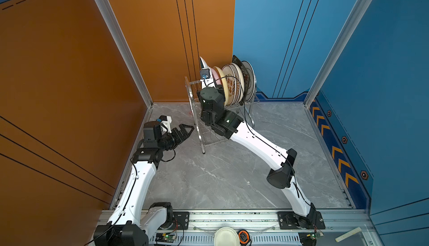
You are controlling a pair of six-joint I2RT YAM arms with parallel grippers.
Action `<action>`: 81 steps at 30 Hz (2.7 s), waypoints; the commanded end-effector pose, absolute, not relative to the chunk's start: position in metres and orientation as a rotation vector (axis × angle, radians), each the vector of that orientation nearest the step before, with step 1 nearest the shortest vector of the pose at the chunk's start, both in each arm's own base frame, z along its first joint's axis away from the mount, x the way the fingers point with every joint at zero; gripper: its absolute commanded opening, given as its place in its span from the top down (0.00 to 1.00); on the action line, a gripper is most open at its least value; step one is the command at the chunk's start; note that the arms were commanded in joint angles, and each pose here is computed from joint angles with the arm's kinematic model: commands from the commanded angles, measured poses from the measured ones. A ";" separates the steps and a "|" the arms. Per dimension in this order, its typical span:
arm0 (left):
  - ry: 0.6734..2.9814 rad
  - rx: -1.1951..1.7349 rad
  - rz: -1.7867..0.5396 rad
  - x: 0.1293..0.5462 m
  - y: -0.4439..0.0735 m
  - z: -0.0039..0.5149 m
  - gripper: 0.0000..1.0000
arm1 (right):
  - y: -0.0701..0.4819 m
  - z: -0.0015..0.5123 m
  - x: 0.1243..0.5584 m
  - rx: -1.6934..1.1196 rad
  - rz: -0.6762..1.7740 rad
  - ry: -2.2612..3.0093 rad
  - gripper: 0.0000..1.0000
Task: Load the plates into the dish rack
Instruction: 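Lower the white plate into the rack slot beside the pink plate with the right gripper, then open the right gripper and lift it off the white plate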
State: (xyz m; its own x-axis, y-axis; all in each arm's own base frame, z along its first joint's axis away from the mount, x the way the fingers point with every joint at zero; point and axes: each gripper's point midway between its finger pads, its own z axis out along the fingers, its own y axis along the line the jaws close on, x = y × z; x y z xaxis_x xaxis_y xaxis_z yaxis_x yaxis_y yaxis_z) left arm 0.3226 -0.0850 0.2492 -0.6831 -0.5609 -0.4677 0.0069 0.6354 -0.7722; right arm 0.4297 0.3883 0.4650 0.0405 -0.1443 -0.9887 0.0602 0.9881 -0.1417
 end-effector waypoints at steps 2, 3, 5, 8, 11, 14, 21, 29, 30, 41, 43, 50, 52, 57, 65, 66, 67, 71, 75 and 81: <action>2.134 -0.430 -1.027 0.316 -0.087 0.246 0.02 | 0.386 0.476 0.433 0.005 -0.088 1.492 1.00; 2.134 -0.432 -1.027 0.315 -0.087 0.246 0.02 | 0.386 0.474 0.434 0.005 -0.090 1.496 1.00; 2.134 -0.434 -1.027 0.314 -0.087 0.245 0.02 | 0.385 0.469 0.437 0.009 -0.098 1.504 1.00; 2.132 -0.437 -1.026 0.313 -0.086 0.244 0.02 | 0.386 0.463 0.441 0.008 -0.104 1.513 1.00; 2.130 -0.438 -1.026 0.312 -0.085 0.244 0.02 | 0.386 0.459 0.443 0.006 -0.116 1.519 1.00; 2.128 -0.442 -1.025 0.312 -0.085 0.244 0.02 | 0.384 0.456 0.446 0.008 -0.121 1.525 1.00; 2.120 -0.449 -1.021 0.312 -0.082 0.245 0.02 | 0.382 0.443 0.457 0.009 -0.112 1.549 1.00; 2.120 -0.455 -1.017 0.312 -0.080 0.244 0.02 | 0.384 0.425 0.466 0.002 -0.097 1.588 1.00; 2.119 -0.456 -1.016 0.312 -0.080 0.244 0.02 | 0.384 0.424 0.467 -0.001 -0.095 1.591 1.00; 2.119 -0.464 -1.010 0.312 -0.078 0.243 0.02 | 0.385 0.417 0.468 -0.025 -0.084 1.618 0.81; 2.118 -0.463 -1.010 0.313 -0.078 0.244 0.02 | 0.385 0.420 0.467 -0.030 -0.084 1.615 0.77; 2.112 -0.465 -1.005 0.314 -0.076 0.246 0.02 | 0.386 0.431 0.457 -0.052 -0.091 1.607 0.68; 2.110 -0.463 -1.005 0.314 -0.076 0.247 0.02 | 0.386 0.434 0.454 -0.056 -0.093 1.605 0.66; 2.104 -0.463 -1.002 0.314 -0.076 0.249 0.02 | 0.383 0.439 0.447 -0.059 -0.100 1.608 0.59; 2.096 -0.465 -0.998 0.312 -0.075 0.252 0.02 | 0.378 0.450 0.431 -0.063 -0.082 1.608 0.48; 2.095 -0.466 -0.997 0.312 -0.074 0.252 0.02 | 0.378 0.451 0.429 -0.066 -0.082 1.609 0.47; 2.094 -0.467 -0.995 0.312 -0.074 0.253 0.02 | 0.378 0.452 0.426 -0.066 -0.080 1.609 0.47; 2.087 -0.469 -0.990 0.312 -0.073 0.255 0.02 | 0.376 0.457 0.415 -0.079 -0.062 1.616 0.44; 2.082 -0.474 -0.983 0.312 -0.072 0.257 0.02 | 0.375 0.454 0.407 -0.091 -0.032 1.637 0.41; 2.076 -0.475 -0.962 0.312 -0.069 0.261 0.02 | 0.361 0.474 0.382 -0.099 0.075 1.656 0.37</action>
